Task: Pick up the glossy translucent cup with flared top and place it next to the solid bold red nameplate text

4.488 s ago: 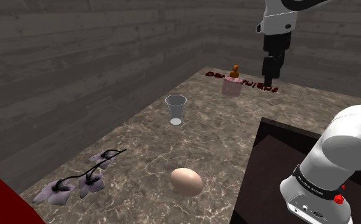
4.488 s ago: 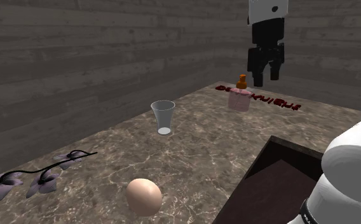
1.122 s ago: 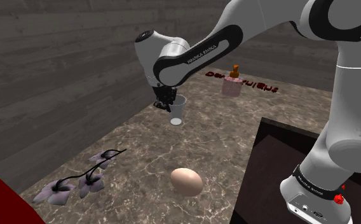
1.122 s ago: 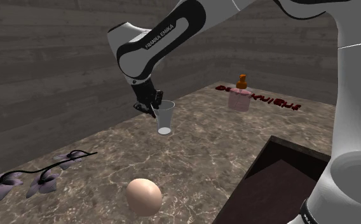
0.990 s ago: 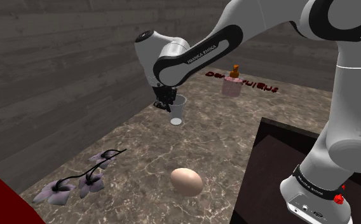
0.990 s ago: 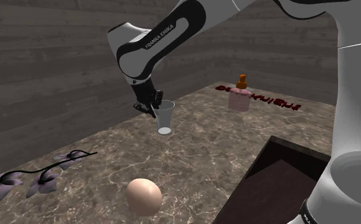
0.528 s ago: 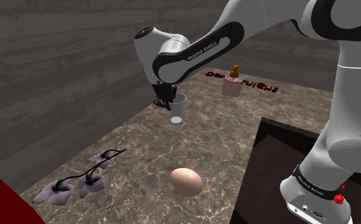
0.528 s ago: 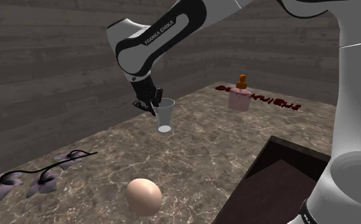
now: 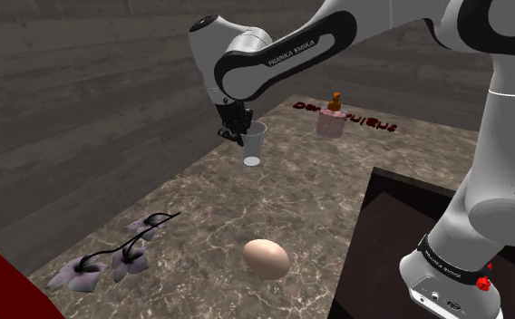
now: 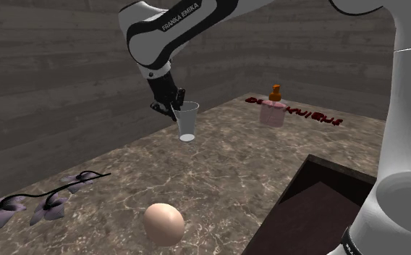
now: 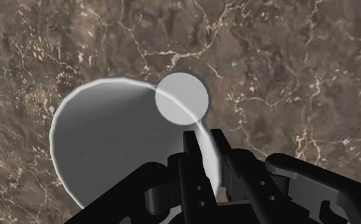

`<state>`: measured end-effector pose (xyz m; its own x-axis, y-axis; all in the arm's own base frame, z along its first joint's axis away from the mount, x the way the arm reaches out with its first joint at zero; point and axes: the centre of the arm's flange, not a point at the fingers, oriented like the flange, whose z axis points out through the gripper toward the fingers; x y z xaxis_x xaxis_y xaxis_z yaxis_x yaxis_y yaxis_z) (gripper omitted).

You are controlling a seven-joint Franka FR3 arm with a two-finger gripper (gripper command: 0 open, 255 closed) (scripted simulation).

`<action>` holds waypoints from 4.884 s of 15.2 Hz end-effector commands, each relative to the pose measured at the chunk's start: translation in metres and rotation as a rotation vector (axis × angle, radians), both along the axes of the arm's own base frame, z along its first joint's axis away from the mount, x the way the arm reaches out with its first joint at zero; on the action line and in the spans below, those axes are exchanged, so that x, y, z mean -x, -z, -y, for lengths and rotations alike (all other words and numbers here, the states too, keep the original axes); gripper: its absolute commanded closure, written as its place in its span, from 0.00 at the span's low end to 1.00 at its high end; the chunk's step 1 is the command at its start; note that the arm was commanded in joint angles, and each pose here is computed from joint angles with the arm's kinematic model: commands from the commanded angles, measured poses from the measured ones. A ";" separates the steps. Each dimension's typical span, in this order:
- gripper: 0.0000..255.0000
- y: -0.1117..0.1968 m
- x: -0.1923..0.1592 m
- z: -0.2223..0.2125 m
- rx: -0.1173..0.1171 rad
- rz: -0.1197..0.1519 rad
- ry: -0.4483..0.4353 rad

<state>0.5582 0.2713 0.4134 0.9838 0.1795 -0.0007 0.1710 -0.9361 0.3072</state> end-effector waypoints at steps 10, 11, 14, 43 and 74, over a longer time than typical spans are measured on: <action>1.00 -0.058 -0.001 -0.001 0.000 0.000 0.000; 1.00 -0.063 -0.001 -0.001 0.000 0.000 0.000; 1.00 -0.079 -0.001 -0.001 0.000 0.000 0.000; 1.00 -0.153 0.063 0.187 0.000 0.000 0.000; 1.00 -0.154 0.194 0.574 0.000 0.000 0.000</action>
<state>0.3700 -0.2895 0.5655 0.9840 0.1781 -0.0009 0.1698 -0.9366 0.3064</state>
